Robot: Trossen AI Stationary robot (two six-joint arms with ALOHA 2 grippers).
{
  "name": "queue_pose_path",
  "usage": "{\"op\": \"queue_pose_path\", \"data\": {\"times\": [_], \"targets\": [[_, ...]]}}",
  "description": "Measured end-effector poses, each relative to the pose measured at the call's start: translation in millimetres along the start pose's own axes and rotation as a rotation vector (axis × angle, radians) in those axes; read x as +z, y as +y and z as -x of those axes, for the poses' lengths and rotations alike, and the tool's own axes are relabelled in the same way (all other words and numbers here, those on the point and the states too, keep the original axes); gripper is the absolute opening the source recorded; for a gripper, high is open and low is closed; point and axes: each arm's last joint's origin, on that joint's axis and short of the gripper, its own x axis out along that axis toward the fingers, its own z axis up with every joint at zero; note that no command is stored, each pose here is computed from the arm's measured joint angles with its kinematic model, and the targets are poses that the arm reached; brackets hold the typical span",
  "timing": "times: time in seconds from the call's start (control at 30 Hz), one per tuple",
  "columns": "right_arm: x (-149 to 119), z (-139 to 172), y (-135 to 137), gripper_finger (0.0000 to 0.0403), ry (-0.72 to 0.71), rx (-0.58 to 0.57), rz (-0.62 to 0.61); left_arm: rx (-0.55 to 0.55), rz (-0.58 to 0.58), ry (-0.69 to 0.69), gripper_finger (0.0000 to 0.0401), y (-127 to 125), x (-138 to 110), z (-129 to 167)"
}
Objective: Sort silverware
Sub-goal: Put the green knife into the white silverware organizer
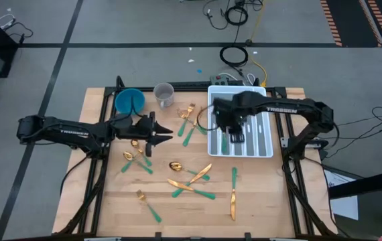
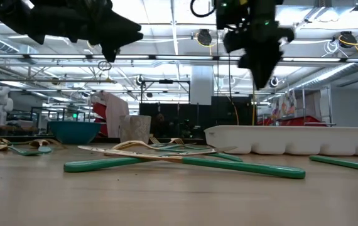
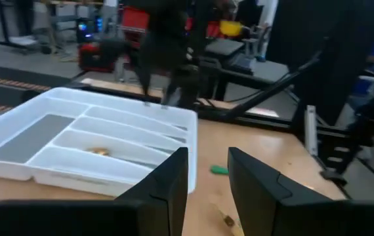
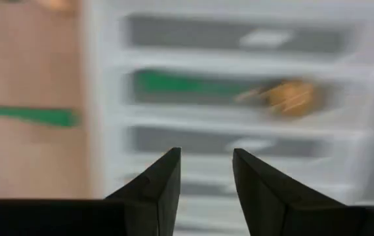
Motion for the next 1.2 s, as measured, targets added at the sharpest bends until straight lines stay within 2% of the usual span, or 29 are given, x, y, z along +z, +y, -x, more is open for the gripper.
{"op": "queue_pose_path", "data": {"times": [0.07,0.13,0.3,0.5,0.6,0.73,0.83,1.0,1.13,1.2], "targets": [[-9,-10,21,0.013,0.089,0.053,-0.017,-0.019,0.002,0.014,0.0115,-1,0,2],[-16,-24,45,0.013,0.157,0.06,0.028,-0.044,0.003,0.043,0.0115,-2,-2,4],[-31,-62,99,0.013,0.18,0.054,0.166,-0.14,0.017,0.097,0.0115,-6,-5,6],[-32,-82,133,0.013,0.045,0.085,0.208,-0.222,0.008,0.117,0.0115,-18,-8,5],[-10,-75,145,0.013,-0.207,0.076,0.305,-0.224,0.002,0.116,0.0115,-21,-8,5],[28,-51,135,0.013,-0.543,-0.079,0.383,-0.117,0.026,0.103,0.0115,-19,-8,4],[46,-35,109,0.013,-0.659,-0.259,0.372,-0.038,0.056,0.098,0.0115,-17,-8,4],[61,-27,51,0.013,-0.707,-0.362,0.343,0.098,0.128,0.11,0.0115,-13,-11,5],[63,-32,9,0.013,-0.651,-0.461,0.398,0.234,0.119,0.15,0.0115,-8,-17,6],[64,-34,-7,0.013,-0.647,-0.468,0.424,0.299,0.11,0.168,0.0115,-6,-20,7]]}}
